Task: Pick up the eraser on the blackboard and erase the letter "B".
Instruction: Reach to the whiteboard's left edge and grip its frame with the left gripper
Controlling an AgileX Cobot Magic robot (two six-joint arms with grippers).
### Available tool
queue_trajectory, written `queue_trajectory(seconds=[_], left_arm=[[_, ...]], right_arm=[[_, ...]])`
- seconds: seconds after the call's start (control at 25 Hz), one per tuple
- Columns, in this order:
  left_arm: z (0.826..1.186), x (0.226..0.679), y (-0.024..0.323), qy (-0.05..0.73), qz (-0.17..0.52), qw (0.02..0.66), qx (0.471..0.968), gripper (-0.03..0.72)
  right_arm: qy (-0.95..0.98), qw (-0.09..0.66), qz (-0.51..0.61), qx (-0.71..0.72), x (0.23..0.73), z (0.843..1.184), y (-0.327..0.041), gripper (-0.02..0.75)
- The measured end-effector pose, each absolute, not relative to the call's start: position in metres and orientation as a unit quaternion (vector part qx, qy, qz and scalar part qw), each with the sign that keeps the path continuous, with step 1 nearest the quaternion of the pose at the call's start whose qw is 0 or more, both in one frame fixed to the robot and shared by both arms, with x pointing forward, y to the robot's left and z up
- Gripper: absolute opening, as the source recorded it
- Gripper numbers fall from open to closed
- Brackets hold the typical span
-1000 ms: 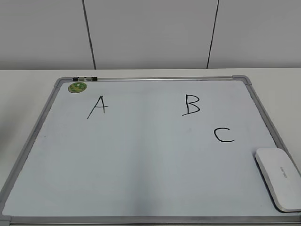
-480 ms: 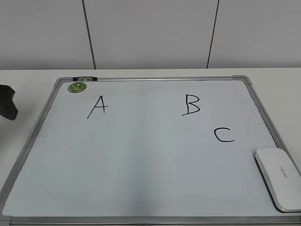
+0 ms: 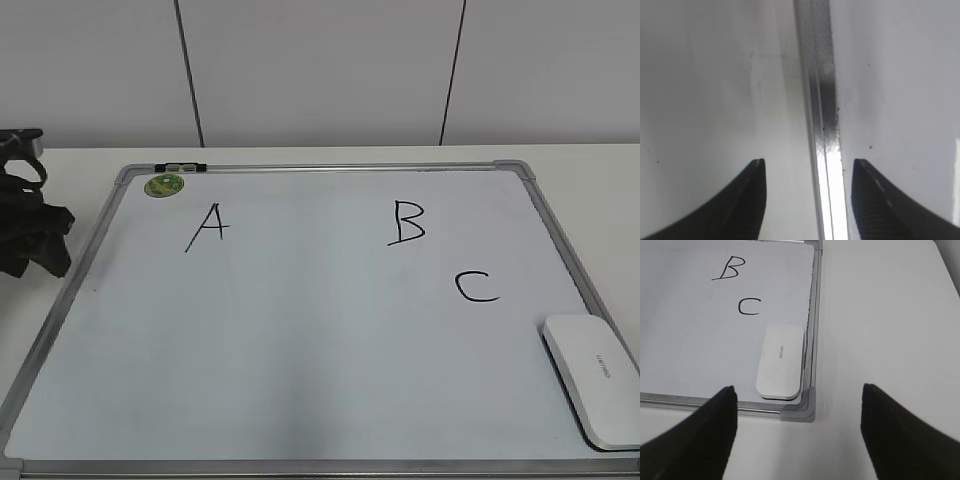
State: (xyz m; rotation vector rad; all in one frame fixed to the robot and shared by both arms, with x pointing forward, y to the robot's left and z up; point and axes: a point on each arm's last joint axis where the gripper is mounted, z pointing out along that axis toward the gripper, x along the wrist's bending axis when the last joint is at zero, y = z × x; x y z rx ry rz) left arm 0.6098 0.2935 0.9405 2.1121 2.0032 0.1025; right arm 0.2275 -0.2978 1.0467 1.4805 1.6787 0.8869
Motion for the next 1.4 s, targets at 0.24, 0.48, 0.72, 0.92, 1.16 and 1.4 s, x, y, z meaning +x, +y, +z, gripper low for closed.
queue_trajectory(seconds=[0.24,0.48,0.72,0.92,1.16,1.4], left_arm=[[0.928,0.627,0.293,0.684,0.015,0.101,0.722,0.326],[0.916,0.636,0.290,0.690,-0.017,0.092,0.718,0.278],[0.907,0.637,0.290,0.691,-0.031,0.083,0.718,0.235],[0.907,0.637,0.290,0.691,-0.030,0.083,0.718,0.231],[0.907,0.637,0.290,0.691,-0.030,0.083,0.718,0.230],[0.905,0.637,0.290,0.688,-0.030,0.078,0.720,0.228]], right_arm=[[0.651,0.359,0.344,0.574,0.227,1.047,-0.298,0.591],[0.651,0.359,0.344,0.574,0.227,1.047,-0.298,0.591],[0.651,0.359,0.344,0.574,0.227,1.047,-0.298,0.591],[0.651,0.359,0.344,0.574,0.227,1.047,-0.298,0.591],[0.651,0.359,0.344,0.574,0.227,1.047,-0.298,0.591],[0.651,0.359,0.344,0.574,0.227,1.047,-0.298,0.591]])
